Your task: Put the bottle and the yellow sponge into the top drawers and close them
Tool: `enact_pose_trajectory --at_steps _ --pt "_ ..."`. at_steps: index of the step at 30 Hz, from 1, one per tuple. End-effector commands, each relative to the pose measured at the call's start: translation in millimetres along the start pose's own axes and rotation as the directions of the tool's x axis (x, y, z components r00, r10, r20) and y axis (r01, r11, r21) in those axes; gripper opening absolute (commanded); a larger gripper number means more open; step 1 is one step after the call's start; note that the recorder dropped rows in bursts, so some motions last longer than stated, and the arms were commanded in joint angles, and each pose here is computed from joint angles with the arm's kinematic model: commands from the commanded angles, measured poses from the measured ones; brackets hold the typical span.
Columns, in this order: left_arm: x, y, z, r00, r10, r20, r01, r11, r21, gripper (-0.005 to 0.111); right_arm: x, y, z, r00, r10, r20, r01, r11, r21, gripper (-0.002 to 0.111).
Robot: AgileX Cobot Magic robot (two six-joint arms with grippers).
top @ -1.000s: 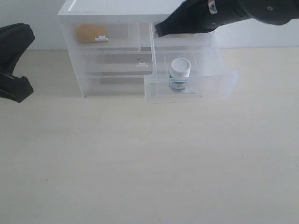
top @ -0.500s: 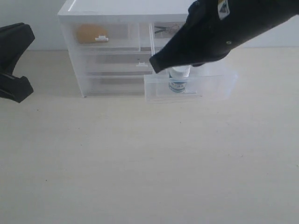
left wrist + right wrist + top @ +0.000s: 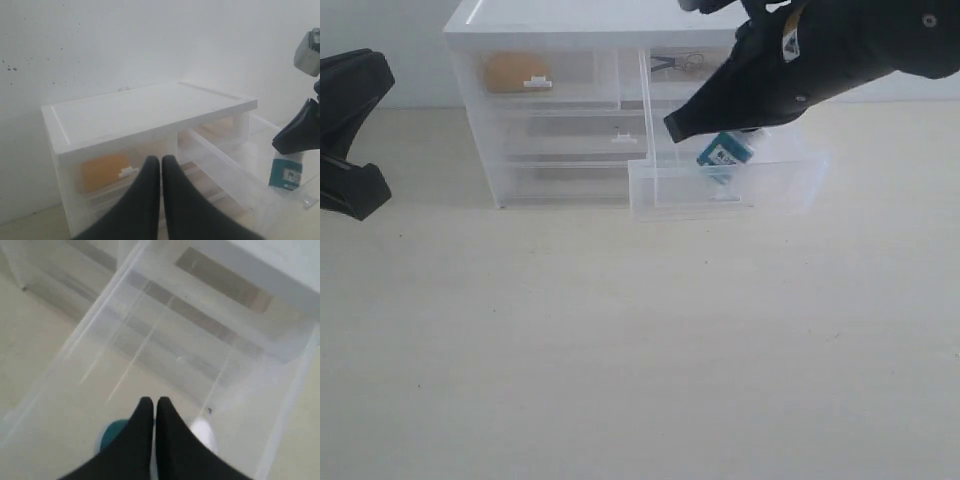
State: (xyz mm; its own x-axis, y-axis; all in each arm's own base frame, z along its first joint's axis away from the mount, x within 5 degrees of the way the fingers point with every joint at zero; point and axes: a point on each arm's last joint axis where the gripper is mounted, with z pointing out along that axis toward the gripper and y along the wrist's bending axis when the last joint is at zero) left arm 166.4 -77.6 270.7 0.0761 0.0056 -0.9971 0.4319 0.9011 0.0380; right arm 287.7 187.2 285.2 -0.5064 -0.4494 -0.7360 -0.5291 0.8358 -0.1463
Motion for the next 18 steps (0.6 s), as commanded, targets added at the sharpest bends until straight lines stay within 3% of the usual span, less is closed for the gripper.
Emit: enact_pose_trajectory --at_steps 1,3,10,13,18 --pt "1.4 -0.5 0.1 1.000 -0.010 -0.001 0.010 1.000 -0.001 0.004 3.6 -20.1 17.3 1.000 0.023 0.009 -0.023 0.999 0.036 0.002" --pt "1.4 -0.5 0.1 1.000 -0.010 -0.001 0.010 1.000 -0.001 0.004 3.7 -16.7 10.2 0.999 0.053 -0.009 -0.053 0.998 0.026 0.002" --pt "1.4 -0.5 0.1 1.000 -0.010 -0.001 0.010 1.000 -0.001 0.004 2.0 14.0 -86.0 0.999 0.029 0.031 -0.027 0.998 -0.056 0.002" --pt "1.4 -0.5 0.1 1.000 -0.010 -0.001 0.010 1.000 -0.001 0.004 31.0 34.6 -81.1 1.000 -0.001 0.018 0.004 0.993 -0.121 0.002" --pt "1.8 -0.5 0.1 1.000 -0.017 -0.006 0.017 1.000 -0.001 0.004 52.2 42.0 -54.9 0.999 -0.005 -0.049 0.000 0.993 -0.121 0.002"
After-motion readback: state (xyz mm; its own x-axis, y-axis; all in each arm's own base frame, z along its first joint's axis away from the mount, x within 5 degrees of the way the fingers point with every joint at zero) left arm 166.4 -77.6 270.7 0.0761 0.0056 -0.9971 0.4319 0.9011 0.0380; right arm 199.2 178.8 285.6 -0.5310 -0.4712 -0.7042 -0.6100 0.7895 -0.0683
